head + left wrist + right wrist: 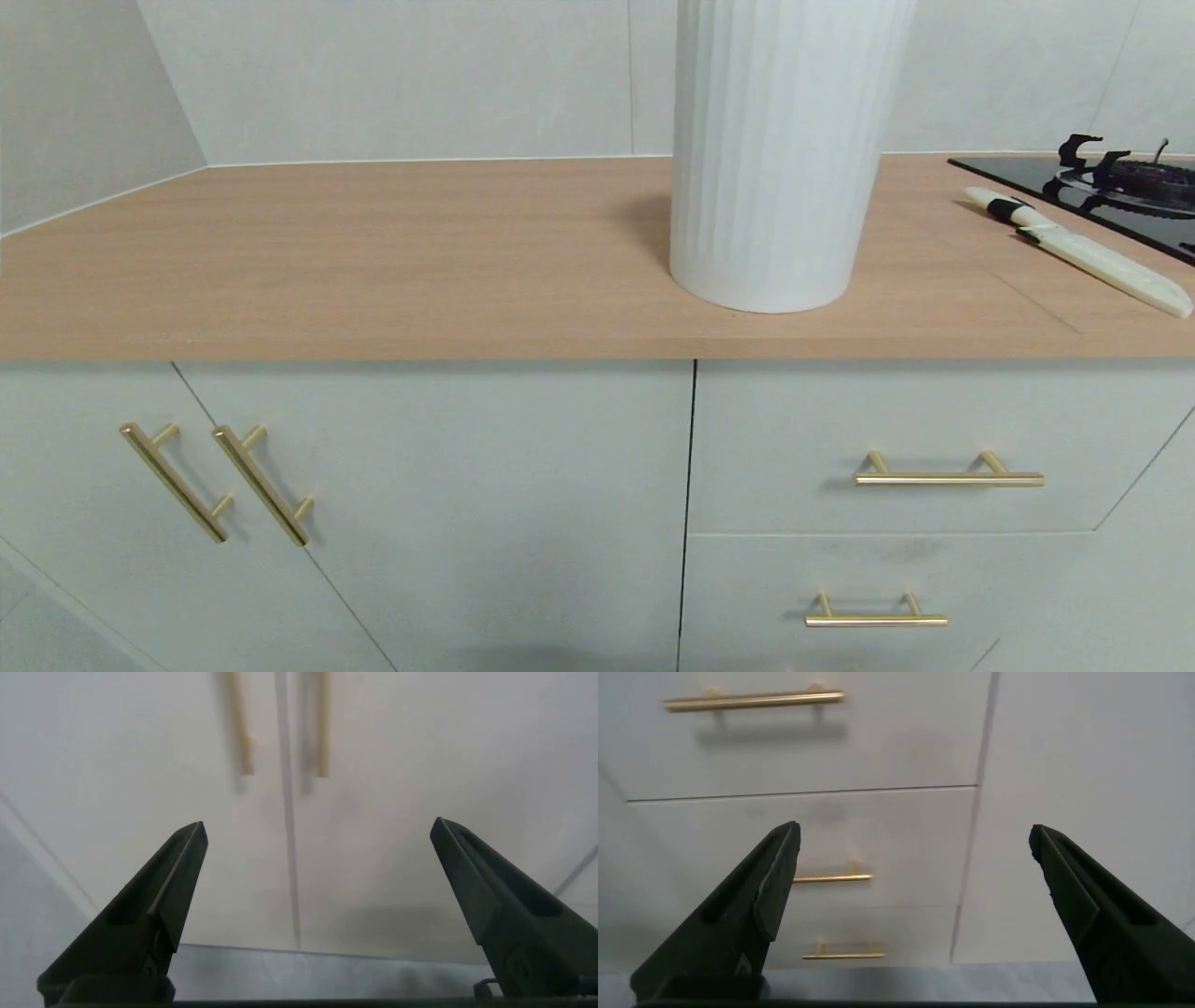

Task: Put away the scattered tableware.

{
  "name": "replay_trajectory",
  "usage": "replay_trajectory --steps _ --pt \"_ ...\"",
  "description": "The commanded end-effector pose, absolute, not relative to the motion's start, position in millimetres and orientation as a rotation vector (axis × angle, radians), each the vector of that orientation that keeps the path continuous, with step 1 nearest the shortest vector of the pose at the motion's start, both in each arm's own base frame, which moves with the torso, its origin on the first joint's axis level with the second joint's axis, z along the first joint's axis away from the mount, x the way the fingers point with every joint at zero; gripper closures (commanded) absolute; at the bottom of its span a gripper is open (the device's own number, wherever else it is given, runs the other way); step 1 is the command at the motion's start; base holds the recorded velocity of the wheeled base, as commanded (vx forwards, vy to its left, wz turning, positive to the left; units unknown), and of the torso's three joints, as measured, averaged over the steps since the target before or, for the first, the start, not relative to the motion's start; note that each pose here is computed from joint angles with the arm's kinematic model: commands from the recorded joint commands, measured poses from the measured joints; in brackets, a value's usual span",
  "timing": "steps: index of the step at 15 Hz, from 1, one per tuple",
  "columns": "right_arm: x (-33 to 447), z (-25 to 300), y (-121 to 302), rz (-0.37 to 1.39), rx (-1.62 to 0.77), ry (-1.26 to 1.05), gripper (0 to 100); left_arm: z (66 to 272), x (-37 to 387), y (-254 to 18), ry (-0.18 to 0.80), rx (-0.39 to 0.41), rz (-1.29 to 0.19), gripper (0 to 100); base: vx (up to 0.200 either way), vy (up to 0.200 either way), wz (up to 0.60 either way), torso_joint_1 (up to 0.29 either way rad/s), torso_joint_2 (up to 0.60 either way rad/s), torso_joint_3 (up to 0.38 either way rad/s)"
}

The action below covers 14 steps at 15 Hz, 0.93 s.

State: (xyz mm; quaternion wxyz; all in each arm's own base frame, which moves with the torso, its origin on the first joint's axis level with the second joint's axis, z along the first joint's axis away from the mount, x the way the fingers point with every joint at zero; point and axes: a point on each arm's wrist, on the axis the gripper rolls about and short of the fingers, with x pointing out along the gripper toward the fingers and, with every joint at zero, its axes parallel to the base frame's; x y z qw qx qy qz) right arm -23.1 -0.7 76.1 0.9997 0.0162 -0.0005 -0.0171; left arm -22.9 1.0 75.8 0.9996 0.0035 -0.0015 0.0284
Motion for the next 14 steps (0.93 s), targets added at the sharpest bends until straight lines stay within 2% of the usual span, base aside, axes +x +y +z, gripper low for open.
replay_trajectory --steps 1,5,14 --pt "-22.9 76.1 -0.7 -0.035 0.032 0.001 0 75.8 -22.8 1.0 -0.003 0.006 0.058 0 0.0 -0.2 0.0 0.017 0.01 0.007" --pt "-23.0 76.0 -0.7 -0.032 0.032 -0.001 0 75.8 -22.8 1.1 -0.003 0.003 0.06 0 0.0 -0.2 0.0 0.001 0.0 0.002" --pt "-22.9 76.1 -0.7 -0.034 0.032 0.001 0 75.8 -22.8 1.1 -0.003 -0.003 0.06 0 0.0 0.0 0.0 0.0 0.0 0.0"
